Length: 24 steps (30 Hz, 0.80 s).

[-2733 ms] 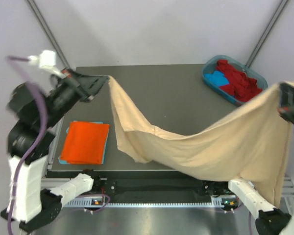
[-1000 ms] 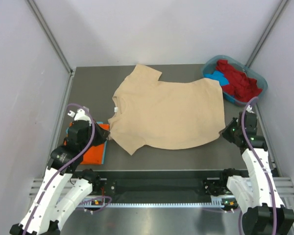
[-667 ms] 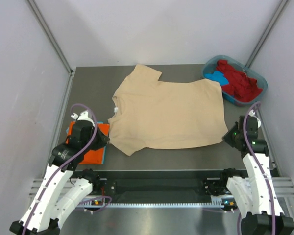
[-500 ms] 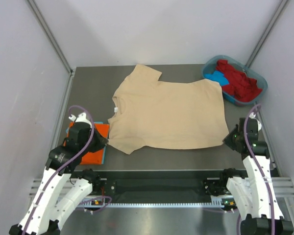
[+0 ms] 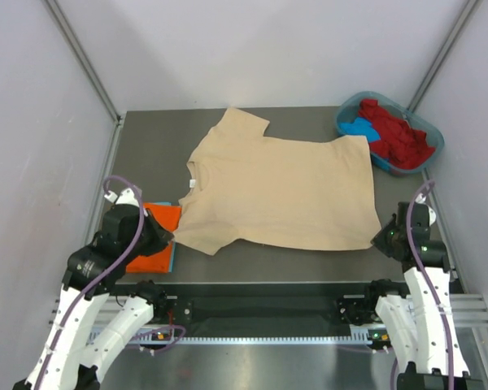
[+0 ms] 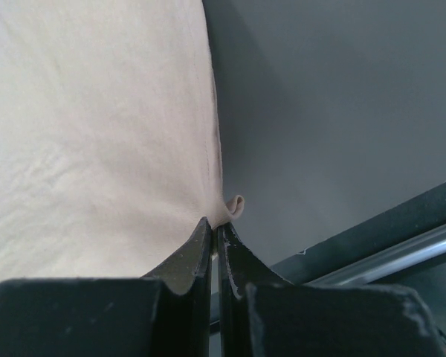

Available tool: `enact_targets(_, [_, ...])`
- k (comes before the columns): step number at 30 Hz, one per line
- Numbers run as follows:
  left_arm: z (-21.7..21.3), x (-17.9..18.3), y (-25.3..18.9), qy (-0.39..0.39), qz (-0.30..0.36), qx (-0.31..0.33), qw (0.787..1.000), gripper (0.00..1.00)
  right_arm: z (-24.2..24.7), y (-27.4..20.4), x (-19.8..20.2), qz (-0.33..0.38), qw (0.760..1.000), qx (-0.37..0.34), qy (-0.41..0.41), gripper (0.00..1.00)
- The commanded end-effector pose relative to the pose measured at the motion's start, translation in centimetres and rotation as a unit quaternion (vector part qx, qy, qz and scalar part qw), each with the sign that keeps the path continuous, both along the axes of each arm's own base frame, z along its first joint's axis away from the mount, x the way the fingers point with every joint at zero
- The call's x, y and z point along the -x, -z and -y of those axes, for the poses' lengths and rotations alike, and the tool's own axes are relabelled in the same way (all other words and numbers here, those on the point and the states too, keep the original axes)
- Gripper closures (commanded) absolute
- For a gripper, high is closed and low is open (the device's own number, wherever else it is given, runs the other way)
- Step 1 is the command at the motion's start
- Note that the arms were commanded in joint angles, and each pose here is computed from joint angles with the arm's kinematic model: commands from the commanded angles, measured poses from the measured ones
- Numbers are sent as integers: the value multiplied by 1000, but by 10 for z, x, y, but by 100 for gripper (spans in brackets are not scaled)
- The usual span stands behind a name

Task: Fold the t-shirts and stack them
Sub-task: Flatten the tshirt out

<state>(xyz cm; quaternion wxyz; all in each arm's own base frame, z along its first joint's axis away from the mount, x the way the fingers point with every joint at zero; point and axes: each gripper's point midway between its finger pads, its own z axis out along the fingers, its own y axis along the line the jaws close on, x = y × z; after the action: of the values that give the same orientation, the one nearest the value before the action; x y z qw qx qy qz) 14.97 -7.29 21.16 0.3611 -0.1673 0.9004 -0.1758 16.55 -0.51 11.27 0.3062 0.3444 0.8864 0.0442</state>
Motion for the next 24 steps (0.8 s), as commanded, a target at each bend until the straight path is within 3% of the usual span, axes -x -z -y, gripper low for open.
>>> enact_targets(1, [-8,7,-12,2,12,-15,1000,100,1,-14,3,16,1000,5,4,100])
enact_targets(24, [-10,24,-20,19,17,-11,1000,100,-5,-20,25,24,1000,-9,4,100])
